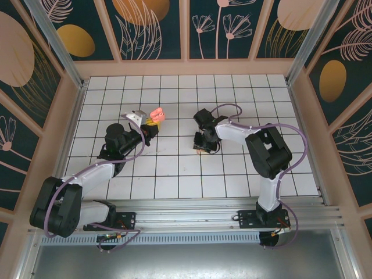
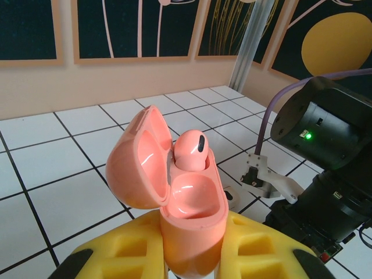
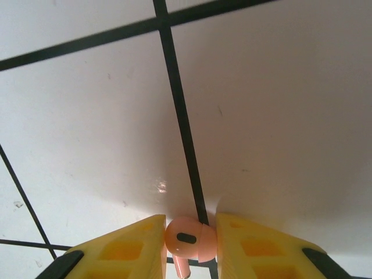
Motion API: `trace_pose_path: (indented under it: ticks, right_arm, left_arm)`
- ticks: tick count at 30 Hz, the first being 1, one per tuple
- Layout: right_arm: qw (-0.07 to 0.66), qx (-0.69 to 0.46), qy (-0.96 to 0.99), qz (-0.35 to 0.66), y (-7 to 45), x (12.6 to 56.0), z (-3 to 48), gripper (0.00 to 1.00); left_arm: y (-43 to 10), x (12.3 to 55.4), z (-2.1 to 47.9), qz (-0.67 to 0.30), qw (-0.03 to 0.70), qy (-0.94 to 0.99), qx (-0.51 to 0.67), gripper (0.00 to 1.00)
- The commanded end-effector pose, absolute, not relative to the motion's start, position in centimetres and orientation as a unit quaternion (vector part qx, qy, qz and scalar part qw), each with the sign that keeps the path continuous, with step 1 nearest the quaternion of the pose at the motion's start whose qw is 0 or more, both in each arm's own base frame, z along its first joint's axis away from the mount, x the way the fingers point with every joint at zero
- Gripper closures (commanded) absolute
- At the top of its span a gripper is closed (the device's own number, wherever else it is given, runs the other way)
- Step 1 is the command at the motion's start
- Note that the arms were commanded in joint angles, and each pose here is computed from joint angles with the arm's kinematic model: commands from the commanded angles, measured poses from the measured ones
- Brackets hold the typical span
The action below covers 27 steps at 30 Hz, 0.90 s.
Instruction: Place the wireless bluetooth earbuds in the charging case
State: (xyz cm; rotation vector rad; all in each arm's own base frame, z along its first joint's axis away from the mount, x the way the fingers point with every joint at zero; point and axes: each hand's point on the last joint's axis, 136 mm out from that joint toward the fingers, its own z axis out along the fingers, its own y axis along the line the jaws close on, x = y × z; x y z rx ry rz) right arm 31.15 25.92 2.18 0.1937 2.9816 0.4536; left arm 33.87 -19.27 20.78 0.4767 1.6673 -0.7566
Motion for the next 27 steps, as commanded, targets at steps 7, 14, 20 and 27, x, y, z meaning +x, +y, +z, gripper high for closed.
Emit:
trace_pose_path:
  ticks: [7,14,20,27]
  right_arm:
    - [0.176,0.069,0.964,0.186,25.5,32.8,6.8,0.74]
    - [0.228,0.049,0.949,0.211,25.8,33.6,9.3,0.75]
    - [0.279,-0.003,0.932,0.231,27.8,34.2,12.5,0.76]
    - [0.344,-0.060,0.902,0.254,29.6,34.7,17.1,0.76]
  left_arm:
    - [-20.1,33.5,21.6,-0.351,0.596,0.685,0.227,0.93]
    - [-20.7,32.9,20.5,-0.378,0.581,0.681,0.234,0.94]
    - [-20.8,32.9,19.3,-0.377,0.572,0.690,0.233,0.94]
    - [-21.4,33.0,18.8,-0.386,0.567,0.684,0.248,0.95]
